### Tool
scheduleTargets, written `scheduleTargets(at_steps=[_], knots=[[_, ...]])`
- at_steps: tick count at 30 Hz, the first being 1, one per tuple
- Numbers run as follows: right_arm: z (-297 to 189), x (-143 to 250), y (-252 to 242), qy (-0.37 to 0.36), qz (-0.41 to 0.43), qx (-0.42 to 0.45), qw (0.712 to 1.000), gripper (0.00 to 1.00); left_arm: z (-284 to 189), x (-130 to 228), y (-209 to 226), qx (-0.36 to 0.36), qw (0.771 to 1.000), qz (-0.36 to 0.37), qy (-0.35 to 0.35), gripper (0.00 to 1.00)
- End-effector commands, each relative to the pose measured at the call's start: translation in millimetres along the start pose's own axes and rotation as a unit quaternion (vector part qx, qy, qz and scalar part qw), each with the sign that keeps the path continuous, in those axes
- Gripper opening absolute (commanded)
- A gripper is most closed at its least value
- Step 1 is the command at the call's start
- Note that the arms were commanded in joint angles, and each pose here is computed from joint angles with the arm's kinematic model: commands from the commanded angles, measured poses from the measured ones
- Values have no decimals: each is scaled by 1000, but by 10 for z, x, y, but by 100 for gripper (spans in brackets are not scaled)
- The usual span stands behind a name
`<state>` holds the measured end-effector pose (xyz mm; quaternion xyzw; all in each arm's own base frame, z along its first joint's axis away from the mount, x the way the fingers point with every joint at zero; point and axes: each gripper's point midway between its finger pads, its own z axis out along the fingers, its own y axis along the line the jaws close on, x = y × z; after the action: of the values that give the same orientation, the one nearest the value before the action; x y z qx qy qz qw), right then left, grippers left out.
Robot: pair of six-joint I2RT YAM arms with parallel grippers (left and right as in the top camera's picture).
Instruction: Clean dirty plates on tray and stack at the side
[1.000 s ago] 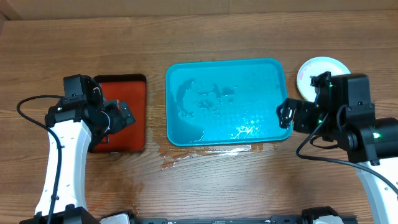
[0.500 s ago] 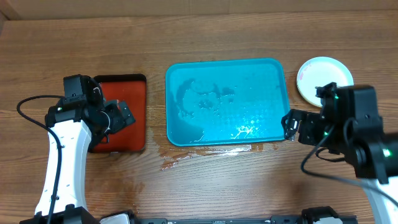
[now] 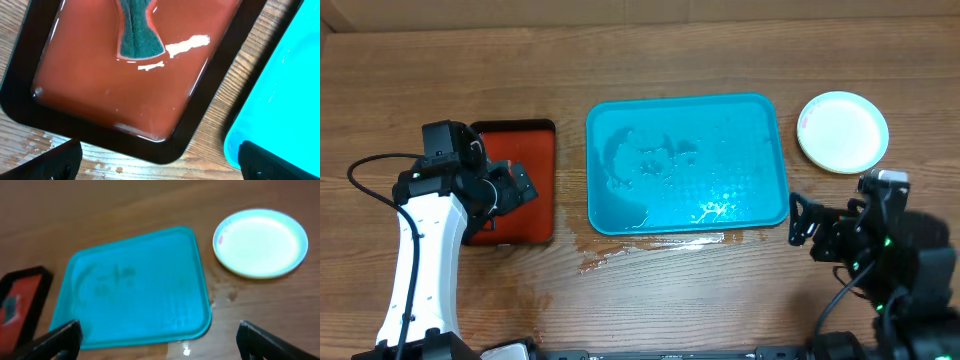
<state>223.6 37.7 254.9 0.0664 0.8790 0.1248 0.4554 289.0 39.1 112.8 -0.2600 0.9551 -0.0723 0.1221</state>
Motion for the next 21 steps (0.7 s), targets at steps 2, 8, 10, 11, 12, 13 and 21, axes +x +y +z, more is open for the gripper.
scheduleTargets(at_steps=[2,8,10,11,12,13,21], knots=[[219,369,-192,-45,-1,3,999,100,32,19,19,-5,1000,-5,5,100],[310,406,-256,-128,2,-17,992,100,32,19,18,-5,1000,-5,5,100],[326,408,-281,-149,2,-18,989,100,32,19,18,-5,1000,-5,5,100],[329,409,-288,-155,2,-19,988,100,32,19,18,-5,1000,-5,5,100],[336,411,-298,-163,2,-20,986,100,32,19,18,-5,1000,-5,5,100],[348,413,-315,-175,3,-20,984,100,32,19,18,-5,1000,-5,5,100],[387,370,-411,-236,6,-17,972,100,32,19,18,-5,1000,-5,5,100]])
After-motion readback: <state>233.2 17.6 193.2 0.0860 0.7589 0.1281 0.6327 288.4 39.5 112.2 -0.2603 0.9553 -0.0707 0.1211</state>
